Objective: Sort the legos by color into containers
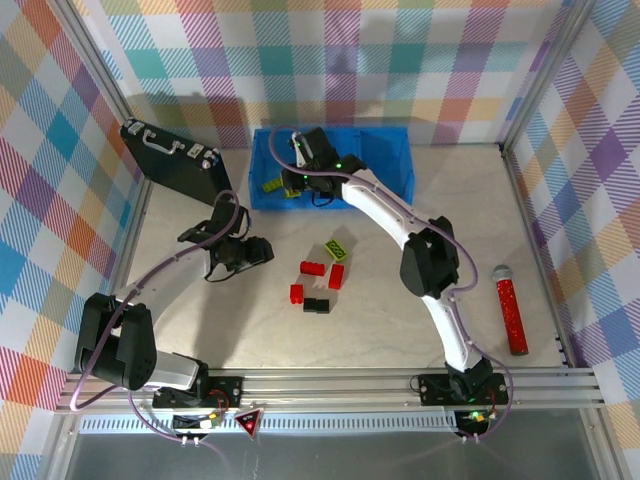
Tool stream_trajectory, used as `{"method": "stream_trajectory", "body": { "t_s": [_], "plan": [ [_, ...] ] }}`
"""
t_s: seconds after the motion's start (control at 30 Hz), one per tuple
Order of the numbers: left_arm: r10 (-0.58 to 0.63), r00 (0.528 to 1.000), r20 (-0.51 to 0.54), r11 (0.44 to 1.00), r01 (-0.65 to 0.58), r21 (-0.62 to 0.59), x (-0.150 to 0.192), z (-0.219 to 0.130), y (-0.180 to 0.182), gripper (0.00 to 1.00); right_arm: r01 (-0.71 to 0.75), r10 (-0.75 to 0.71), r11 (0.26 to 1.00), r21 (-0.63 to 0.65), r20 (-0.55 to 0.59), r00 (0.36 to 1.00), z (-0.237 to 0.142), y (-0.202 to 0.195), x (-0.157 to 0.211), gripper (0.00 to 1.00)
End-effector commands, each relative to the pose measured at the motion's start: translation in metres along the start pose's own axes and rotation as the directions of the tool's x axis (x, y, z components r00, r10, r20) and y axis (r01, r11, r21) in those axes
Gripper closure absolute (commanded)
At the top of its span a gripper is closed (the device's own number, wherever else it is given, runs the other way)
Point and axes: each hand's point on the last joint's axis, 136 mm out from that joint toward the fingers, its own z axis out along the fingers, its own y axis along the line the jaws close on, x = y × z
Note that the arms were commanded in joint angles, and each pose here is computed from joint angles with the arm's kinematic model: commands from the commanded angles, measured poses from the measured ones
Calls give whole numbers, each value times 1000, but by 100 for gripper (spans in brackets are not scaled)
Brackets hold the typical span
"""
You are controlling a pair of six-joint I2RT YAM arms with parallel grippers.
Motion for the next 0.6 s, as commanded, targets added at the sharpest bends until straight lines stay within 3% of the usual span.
{"method": "stream_trajectory", "body": {
  "t_s": [0.0, 0.57],
  "plan": [
    [-9, 1000, -12, 1000, 9, 20, 5, 4, -5, 52, 63, -58, 997, -51, 90, 994, 8, 10, -27, 73],
    [18, 1000, -17, 1000, -18, -10, 19, 2, -8, 52, 148, -156, 988, 51, 242, 958, 65, -9, -49, 69]
  ]
}}
